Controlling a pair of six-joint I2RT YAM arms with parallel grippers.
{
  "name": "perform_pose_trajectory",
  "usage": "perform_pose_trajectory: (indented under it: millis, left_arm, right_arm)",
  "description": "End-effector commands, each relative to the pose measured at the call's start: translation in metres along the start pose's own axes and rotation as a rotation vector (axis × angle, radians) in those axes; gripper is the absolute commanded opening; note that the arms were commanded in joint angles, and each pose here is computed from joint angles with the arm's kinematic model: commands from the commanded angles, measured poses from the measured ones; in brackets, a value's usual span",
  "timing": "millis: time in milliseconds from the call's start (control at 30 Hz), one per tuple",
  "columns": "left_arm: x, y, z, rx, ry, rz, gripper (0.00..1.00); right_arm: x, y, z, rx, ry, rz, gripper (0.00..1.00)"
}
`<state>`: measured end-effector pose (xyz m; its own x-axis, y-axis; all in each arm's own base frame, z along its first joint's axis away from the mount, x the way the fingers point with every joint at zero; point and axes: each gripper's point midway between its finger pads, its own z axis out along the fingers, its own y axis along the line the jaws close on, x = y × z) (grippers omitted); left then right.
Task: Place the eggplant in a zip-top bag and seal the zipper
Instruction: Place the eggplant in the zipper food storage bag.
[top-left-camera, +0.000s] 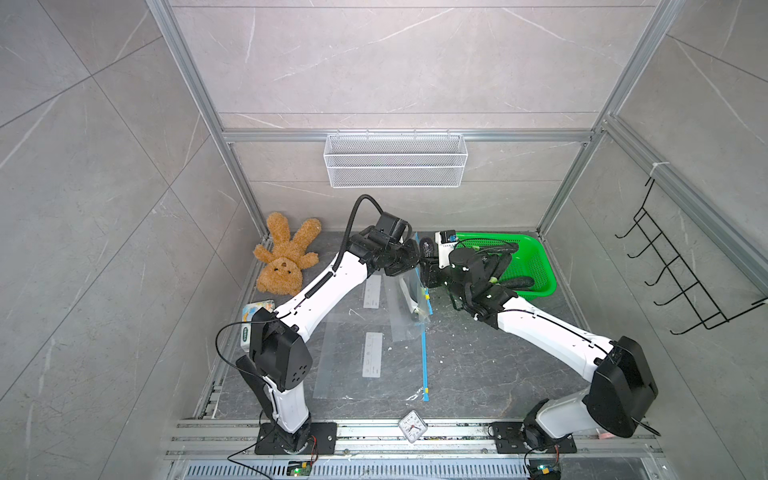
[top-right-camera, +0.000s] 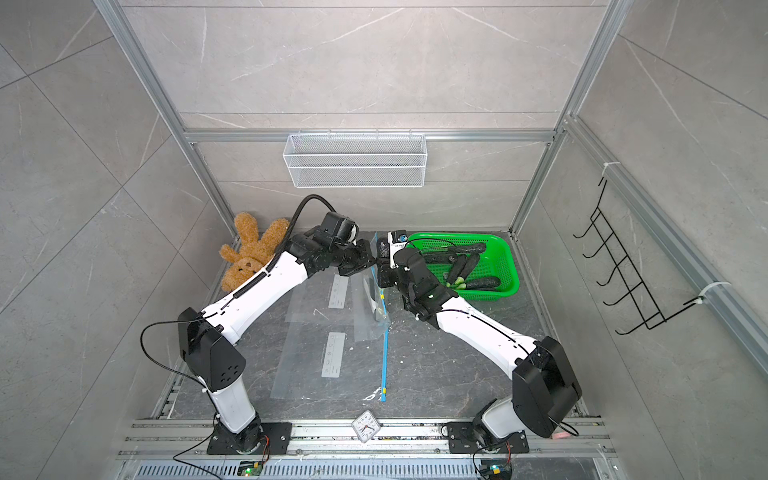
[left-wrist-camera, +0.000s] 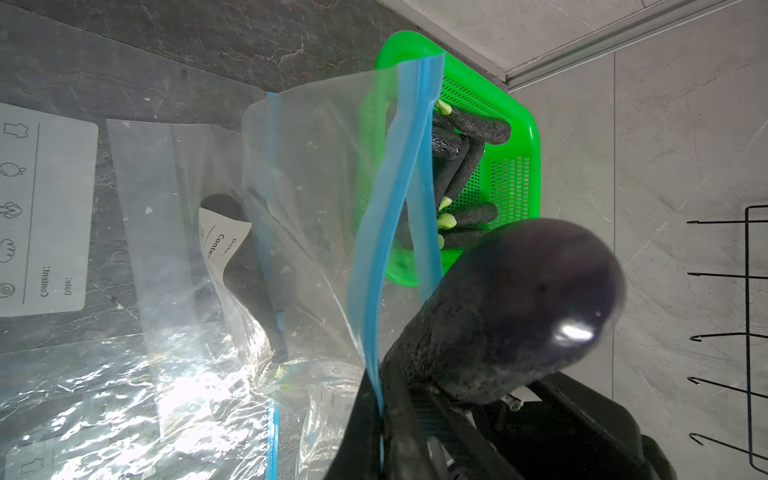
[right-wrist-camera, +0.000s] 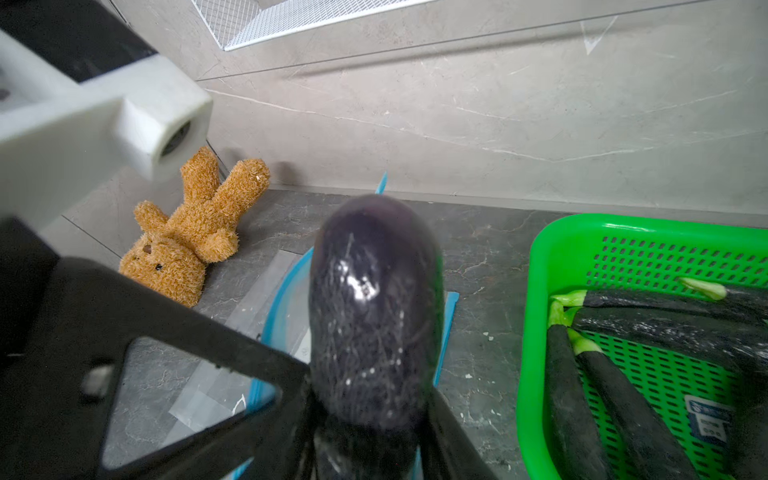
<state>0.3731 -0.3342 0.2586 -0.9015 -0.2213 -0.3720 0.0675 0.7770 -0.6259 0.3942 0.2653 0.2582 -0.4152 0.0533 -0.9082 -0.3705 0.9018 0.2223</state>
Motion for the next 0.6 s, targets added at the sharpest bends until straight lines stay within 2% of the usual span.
perform_pose_trajectory:
  millis: [0, 167, 433, 567]
  left_arm:
    - [-0.009, -0.024, -0.029, 0.080, -0.059, 0.015, 0.00]
    - [-0.009, -0.024, -0.030, 0.082, -0.064, 0.014, 0.00]
    - [-0.009, -0.023, -0.035, 0.084, -0.074, 0.015, 0.00]
    - [-0.009, -0.022, -0.036, 0.083, -0.078, 0.015, 0.00]
  right_arm:
    - [-0.004, 0.011, -0.009, -0.053, 0.017, -0.002, 0.49]
    - [-0.018, 0.014, -0.026, -0.116, 0.019, 0.014, 0.59]
    - [-0.023, -0.013, -0.037, -0.125, 0.060, 0.119, 0.57]
    - [-0.015, -0.010, -0.032, -0.176, 0.112, 0.153, 0.56]
